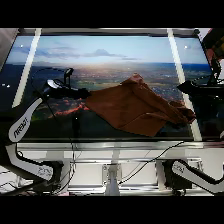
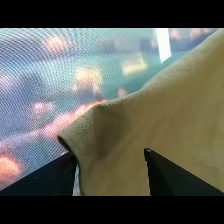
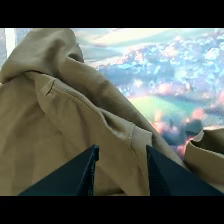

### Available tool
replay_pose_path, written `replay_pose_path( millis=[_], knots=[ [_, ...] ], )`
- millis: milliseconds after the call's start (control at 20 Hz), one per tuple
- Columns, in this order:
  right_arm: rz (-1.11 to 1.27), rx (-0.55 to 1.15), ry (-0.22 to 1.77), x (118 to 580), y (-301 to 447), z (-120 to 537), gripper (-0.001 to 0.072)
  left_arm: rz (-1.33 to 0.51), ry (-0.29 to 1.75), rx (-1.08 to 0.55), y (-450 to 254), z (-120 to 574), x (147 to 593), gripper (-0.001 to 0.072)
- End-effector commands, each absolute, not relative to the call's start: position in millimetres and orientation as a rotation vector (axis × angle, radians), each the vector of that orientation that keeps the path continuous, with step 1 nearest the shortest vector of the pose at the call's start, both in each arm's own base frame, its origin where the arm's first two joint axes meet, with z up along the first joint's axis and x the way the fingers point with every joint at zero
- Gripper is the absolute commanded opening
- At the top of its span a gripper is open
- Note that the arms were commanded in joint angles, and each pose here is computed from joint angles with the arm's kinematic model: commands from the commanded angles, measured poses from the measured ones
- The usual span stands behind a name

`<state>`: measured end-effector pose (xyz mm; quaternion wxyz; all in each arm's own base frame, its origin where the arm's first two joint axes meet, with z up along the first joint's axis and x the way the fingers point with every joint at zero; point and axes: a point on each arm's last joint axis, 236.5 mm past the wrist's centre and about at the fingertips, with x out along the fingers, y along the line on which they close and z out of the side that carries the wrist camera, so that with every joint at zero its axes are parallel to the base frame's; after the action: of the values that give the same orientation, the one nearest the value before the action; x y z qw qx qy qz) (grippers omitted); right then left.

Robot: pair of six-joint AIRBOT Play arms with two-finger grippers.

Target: Fold the clothes and pants, and hang the long-sleeved shirts on hangers.

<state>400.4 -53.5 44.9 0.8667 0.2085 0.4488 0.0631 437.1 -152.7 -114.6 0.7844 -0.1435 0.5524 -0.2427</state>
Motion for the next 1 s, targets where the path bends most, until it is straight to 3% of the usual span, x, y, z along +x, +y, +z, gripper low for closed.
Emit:
replay_pose_path(
  millis=[0,50,250,300,950],
  knots=[
    [0.133,0.436,0.939,400.7,-53.5,45.3,0.0337,-0.568,1.147,-0.339,-164.1,-105.3,442.6,0.0478],
    [0.133,0.436,0.939,400.7,-53.5,45.3,0.0337,-0.582,1.127,-0.357,-168.3,-100.9,445.3,0.0470],
    [0.133,0.436,0.939,400.7,-53.5,45.3,0.0337,-0.624,1.089,-0.321,-171.6,-97.3,447.8,0.0071],
    [0.133,0.436,0.939,400.7,-53.5,45.3,0.0337,-0.624,1.086,-0.318,-171.7,-97.2,448.3,0.0013],
    [0.133,0.437,0.938,400.9,-53.2,45.5,0.0337,-0.634,1.082,-0.296,-173.3,-97.5,447.6,0.0012]
  ],
)
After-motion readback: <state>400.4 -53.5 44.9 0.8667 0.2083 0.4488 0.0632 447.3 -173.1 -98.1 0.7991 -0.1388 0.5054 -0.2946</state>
